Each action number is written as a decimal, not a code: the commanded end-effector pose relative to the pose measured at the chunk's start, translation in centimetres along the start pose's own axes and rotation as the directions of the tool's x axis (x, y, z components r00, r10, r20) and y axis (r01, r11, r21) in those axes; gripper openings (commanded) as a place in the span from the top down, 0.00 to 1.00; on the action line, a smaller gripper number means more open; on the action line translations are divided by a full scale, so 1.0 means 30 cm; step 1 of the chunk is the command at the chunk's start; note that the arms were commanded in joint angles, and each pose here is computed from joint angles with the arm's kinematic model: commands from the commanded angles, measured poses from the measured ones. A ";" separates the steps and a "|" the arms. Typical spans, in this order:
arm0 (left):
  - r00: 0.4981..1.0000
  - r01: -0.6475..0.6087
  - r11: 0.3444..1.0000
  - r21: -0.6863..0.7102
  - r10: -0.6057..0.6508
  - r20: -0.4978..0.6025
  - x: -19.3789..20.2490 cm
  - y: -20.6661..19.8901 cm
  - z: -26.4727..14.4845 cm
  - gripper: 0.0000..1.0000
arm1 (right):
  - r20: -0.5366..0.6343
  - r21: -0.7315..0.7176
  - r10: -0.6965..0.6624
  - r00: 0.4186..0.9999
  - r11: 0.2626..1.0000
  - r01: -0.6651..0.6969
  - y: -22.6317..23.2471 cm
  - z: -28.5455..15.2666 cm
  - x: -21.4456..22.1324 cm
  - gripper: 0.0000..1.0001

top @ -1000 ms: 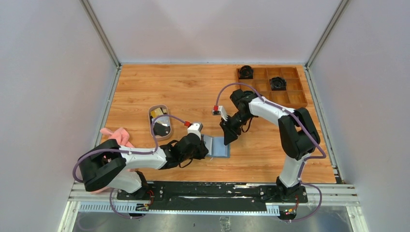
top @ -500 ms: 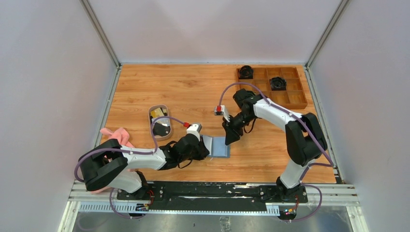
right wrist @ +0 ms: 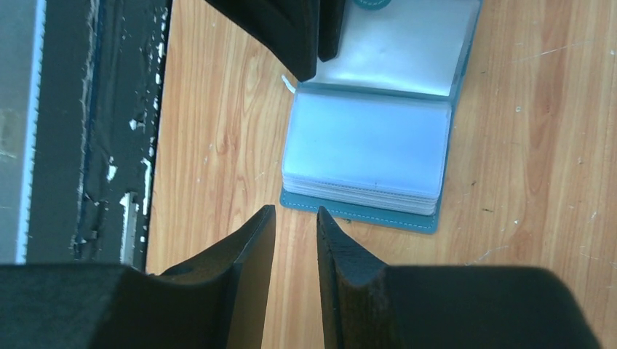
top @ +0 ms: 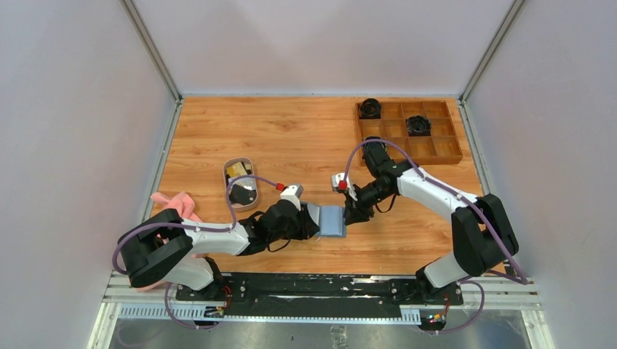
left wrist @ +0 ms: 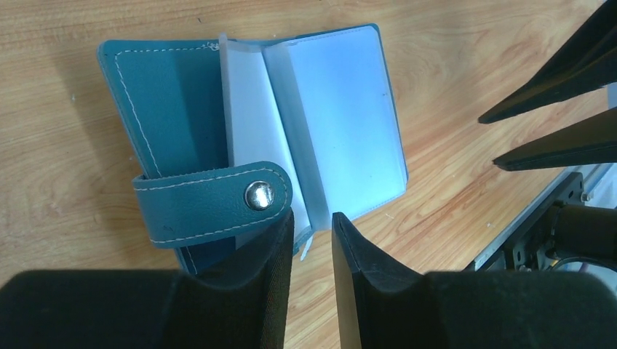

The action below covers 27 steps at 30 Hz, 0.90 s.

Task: Put the credit cards into the card holder
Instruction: Open the card holder at the center of the board.

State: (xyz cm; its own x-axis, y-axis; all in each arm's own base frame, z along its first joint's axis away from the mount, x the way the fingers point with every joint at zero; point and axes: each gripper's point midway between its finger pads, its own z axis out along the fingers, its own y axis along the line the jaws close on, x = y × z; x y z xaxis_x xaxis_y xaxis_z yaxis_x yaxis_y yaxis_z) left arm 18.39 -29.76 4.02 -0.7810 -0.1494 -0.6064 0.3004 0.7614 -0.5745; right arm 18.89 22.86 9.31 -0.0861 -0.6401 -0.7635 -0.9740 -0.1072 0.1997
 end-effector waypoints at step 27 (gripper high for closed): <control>0.998 0.033 0.999 0.014 -0.032 -0.051 0.032 0.018 0.052 0.51 | -0.152 -0.029 0.311 0.938 0.947 -0.319 -0.097 0.114 0.068 0.83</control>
State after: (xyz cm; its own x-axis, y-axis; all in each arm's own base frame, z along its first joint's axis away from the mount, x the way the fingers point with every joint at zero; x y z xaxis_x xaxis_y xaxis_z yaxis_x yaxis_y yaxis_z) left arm 18.54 -30.75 3.03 -0.8082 -0.1534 -0.5685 0.2943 0.7311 -0.6155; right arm 21.58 24.38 5.32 -0.3289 -0.7239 -0.6064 -0.9102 0.0719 0.4079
